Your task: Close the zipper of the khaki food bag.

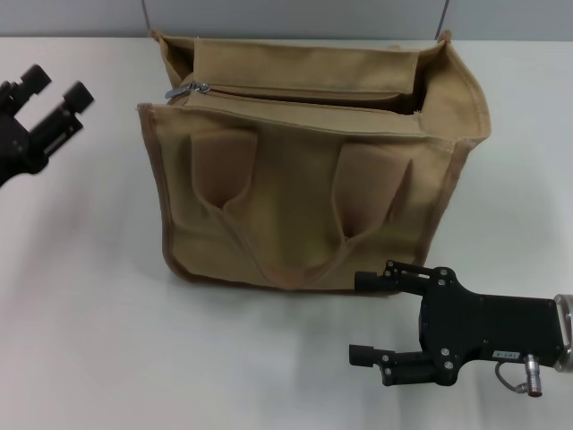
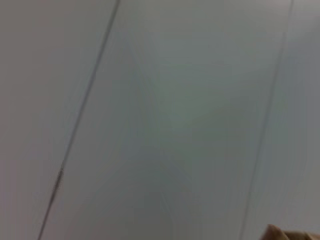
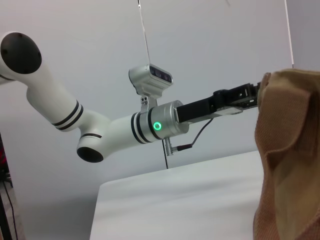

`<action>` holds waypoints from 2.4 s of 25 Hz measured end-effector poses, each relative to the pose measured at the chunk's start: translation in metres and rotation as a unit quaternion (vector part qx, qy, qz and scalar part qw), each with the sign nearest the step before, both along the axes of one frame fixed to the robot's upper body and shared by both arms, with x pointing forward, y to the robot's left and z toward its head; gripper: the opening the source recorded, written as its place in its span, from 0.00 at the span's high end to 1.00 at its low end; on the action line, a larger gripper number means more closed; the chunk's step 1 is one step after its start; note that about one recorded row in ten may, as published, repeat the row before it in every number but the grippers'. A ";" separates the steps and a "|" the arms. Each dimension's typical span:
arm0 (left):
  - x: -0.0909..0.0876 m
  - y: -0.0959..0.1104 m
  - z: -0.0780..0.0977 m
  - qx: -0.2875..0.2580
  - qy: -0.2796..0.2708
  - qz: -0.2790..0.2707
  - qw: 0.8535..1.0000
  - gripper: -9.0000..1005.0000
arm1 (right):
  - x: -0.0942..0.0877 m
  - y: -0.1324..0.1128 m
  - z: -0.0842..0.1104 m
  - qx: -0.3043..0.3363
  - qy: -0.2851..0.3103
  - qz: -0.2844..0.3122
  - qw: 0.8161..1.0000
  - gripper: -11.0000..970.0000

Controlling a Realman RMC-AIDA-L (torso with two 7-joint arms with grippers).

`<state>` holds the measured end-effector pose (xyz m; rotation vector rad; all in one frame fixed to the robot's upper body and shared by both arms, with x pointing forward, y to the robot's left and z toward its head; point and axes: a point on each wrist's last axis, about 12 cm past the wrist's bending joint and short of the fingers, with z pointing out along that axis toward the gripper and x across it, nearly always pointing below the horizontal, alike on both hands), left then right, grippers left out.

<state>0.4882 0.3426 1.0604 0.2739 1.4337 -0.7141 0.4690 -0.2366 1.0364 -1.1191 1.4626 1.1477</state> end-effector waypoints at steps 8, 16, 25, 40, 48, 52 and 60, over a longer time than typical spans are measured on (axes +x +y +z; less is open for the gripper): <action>-0.007 -0.009 0.000 0.069 -0.029 -0.063 0.995 0.22 | 0.001 0.000 0.000 0.000 0.000 0.000 1.000 0.14; 0.002 -0.012 0.006 0.115 -0.058 -0.081 0.988 0.22 | 0.000 0.000 0.000 0.000 0.002 -0.001 1.000 0.14; 0.025 -0.023 0.010 0.174 -0.059 -0.113 0.976 0.22 | -0.001 0.001 0.000 0.003 0.005 0.001 1.000 0.14; 0.032 -0.024 0.004 0.232 -0.111 -0.022 0.966 0.22 | 0.000 0.001 0.001 0.005 0.005 0.002 1.000 0.14; 0.031 -0.025 0.006 0.228 -0.122 -0.030 0.966 0.26 | 0.000 0.002 0.001 0.006 0.004 0.003 1.000 0.14; 0.033 -0.030 0.008 0.221 -0.129 -0.036 0.966 0.27 | 0.001 0.002 0.002 0.007 0.005 0.003 1.000 0.14; 0.033 -0.032 0.007 0.226 -0.138 -0.028 0.964 0.31 | 0.001 0.003 0.003 0.012 0.006 0.006 1.000 0.14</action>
